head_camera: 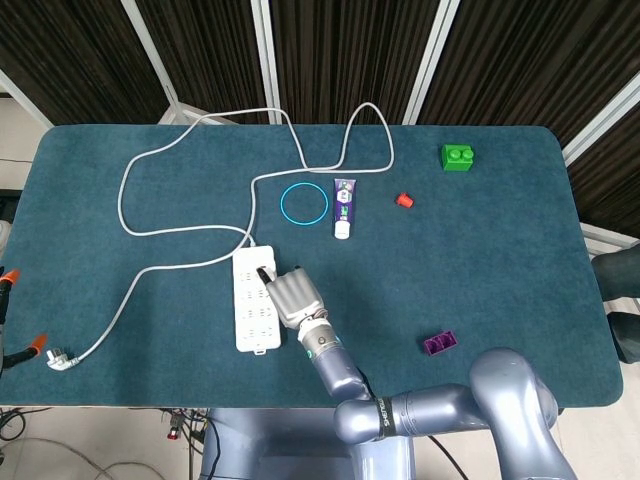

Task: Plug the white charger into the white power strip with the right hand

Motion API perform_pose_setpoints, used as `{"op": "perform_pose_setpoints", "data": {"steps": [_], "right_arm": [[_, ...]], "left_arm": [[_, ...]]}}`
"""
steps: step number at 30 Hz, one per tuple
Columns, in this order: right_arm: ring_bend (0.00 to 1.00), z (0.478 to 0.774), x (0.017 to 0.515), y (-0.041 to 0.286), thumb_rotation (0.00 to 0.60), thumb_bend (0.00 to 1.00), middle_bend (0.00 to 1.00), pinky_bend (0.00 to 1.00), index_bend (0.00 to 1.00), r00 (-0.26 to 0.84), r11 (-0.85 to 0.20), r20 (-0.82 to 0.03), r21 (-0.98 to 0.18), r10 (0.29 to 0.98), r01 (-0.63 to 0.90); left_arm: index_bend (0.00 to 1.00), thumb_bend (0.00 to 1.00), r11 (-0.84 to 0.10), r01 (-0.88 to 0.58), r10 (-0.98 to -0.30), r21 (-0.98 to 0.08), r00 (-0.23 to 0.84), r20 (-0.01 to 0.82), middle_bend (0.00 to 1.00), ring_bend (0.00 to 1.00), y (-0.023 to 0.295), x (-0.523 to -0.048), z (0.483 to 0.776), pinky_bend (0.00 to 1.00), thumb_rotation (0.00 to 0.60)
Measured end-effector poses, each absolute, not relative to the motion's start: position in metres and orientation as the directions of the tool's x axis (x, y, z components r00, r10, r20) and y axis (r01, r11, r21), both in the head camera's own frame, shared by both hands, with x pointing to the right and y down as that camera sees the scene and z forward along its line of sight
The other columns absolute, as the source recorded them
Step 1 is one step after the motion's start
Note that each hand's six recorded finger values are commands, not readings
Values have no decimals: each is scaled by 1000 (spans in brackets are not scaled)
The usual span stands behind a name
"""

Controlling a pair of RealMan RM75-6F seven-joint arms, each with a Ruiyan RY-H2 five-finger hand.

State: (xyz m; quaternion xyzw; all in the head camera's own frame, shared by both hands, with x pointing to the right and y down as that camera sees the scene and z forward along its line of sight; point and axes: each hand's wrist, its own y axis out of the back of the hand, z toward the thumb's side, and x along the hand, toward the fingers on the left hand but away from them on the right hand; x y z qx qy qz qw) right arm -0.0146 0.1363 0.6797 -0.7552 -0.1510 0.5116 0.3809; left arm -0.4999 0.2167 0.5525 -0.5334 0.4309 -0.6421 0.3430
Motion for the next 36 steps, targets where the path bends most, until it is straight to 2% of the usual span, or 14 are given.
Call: {"op": "perform_pose_setpoints", "data": {"steps": [28, 36], "right_arm": [[612, 688, -22, 145, 600, 471, 615, 365, 275, 422, -675, -681, -712, 599, -191], [618, 691, -18, 145, 600, 471, 625, 365, 389, 413, -688, -691, -701, 593, -185]], "left_arm": [[102, 154, -390, -22, -901, -921, -197, 386, 0, 0, 216, -501, 551, 0, 600], [102, 154, -393, -19, -900, -919, -196, 389, 0, 0, 217, -500, 552, 0, 600]]}}
